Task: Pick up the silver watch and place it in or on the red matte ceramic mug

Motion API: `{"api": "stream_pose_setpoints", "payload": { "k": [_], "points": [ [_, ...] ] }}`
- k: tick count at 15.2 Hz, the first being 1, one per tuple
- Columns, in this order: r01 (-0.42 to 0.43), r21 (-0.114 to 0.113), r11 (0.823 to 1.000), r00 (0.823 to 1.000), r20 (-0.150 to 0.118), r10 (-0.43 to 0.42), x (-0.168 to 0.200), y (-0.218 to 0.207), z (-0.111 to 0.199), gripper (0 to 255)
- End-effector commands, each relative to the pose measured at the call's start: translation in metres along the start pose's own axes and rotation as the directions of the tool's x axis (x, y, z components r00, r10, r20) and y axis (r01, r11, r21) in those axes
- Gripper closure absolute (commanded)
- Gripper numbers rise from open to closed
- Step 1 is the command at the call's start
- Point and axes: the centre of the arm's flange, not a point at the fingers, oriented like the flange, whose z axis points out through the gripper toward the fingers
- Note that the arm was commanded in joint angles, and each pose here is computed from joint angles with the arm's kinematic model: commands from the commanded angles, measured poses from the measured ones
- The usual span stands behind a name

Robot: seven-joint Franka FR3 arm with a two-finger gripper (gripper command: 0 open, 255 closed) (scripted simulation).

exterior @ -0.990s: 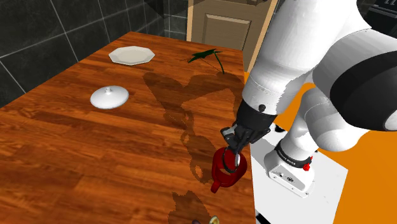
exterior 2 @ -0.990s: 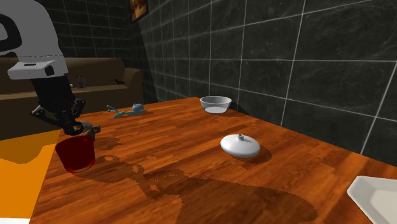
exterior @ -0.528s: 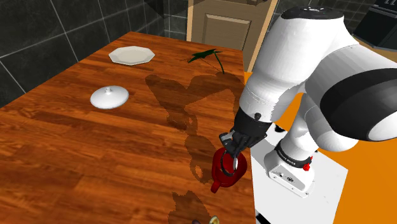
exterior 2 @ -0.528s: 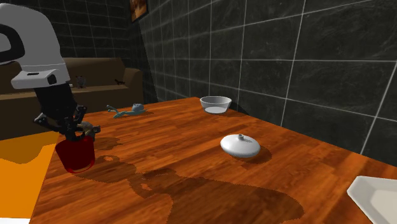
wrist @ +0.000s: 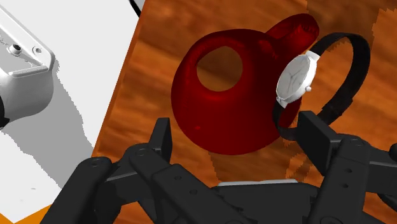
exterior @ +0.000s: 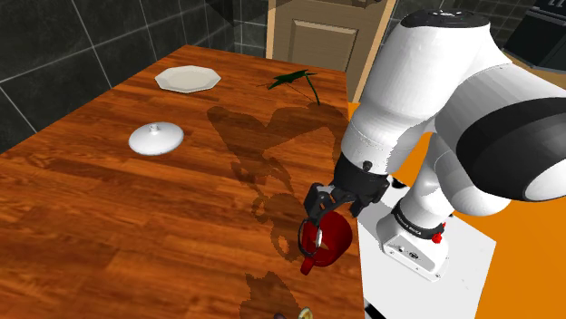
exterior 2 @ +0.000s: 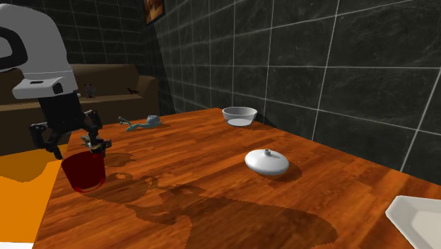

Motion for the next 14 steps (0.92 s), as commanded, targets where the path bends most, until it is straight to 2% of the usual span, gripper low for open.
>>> {"api": "stream_pose_setpoints", "payload": {
  "k": [1,2,6,14],
  "points": [
    [0.000,0.000,1.000,1.000,0.000,0.000,0.000,0.000,0.000,0],
    [0.000,0.000,1.000,1.000,0.000,0.000,0.000,0.000,0.000,0],
    [0.000,0.000,1.000,1.000,0.000,0.000,0.000,0.000,-0.050,0],
    [0.000,0.000,1.000,1.000,0.000,0.000,0.000,0.000,-0.050,0]
  ]
}}
